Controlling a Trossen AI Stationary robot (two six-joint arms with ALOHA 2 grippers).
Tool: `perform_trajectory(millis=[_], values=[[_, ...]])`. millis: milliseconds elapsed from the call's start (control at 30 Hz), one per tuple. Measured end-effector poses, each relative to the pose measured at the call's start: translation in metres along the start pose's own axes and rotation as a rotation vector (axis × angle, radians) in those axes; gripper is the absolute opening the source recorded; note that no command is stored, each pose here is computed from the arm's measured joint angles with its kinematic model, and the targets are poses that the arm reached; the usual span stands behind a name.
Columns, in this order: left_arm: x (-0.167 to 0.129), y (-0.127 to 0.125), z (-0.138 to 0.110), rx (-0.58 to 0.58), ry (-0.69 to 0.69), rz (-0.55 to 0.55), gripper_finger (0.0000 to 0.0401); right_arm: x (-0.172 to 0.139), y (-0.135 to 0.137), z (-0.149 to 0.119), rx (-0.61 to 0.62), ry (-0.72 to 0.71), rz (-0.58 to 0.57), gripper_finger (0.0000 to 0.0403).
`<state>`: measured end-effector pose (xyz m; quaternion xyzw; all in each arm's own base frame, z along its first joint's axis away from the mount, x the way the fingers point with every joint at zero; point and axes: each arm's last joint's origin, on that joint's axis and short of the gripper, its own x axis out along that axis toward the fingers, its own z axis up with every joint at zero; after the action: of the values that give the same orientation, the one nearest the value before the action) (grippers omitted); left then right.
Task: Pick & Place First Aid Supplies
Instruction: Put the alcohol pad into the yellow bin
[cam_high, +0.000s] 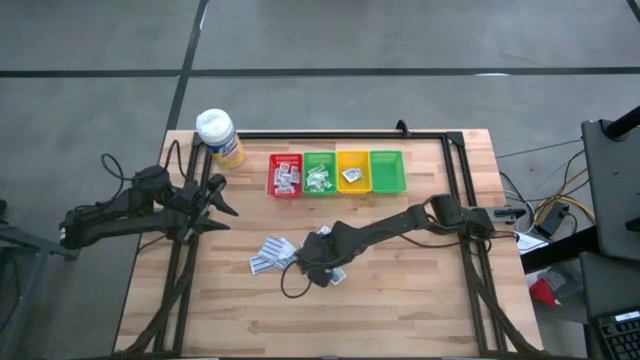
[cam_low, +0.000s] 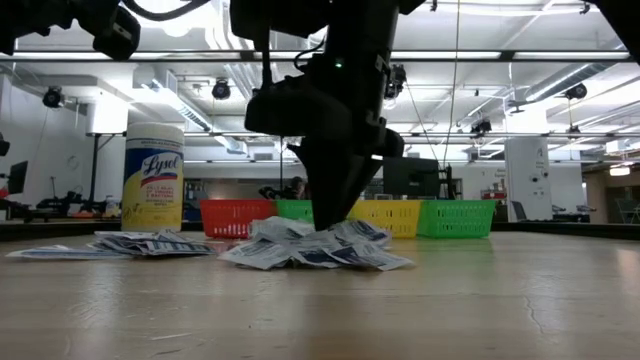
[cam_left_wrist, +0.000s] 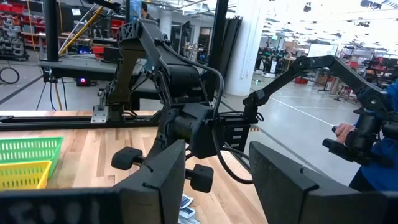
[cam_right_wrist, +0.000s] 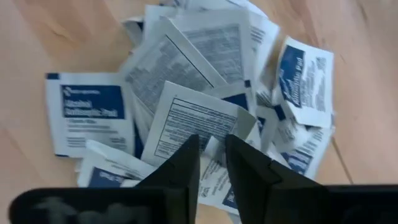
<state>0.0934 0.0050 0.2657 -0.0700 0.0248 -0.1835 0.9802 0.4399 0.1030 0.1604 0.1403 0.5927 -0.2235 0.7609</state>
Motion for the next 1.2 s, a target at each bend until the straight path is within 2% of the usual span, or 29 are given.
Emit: perform_trajectory(millis=[433, 733, 1200], values=[[0.000, 0.000, 0.000, 0.000, 0.000, 0.000, 0.0175, 0.000, -0.004, -0.003, -0.036, 0.019, -0.045, 0.0010], [0.000, 0.000, 0.000, 0.001, 0.000, 0.000, 0.0175, -0.001, -0.011, -0.010, -0.060, 0.096, -0.114, 0.0008], [0.000, 0.000, 0.000, 0.001, 0.000, 0.000, 0.0175, -0.012, -0.015, -0.006, -0.043, 0.101, -0.074, 0.0008]])
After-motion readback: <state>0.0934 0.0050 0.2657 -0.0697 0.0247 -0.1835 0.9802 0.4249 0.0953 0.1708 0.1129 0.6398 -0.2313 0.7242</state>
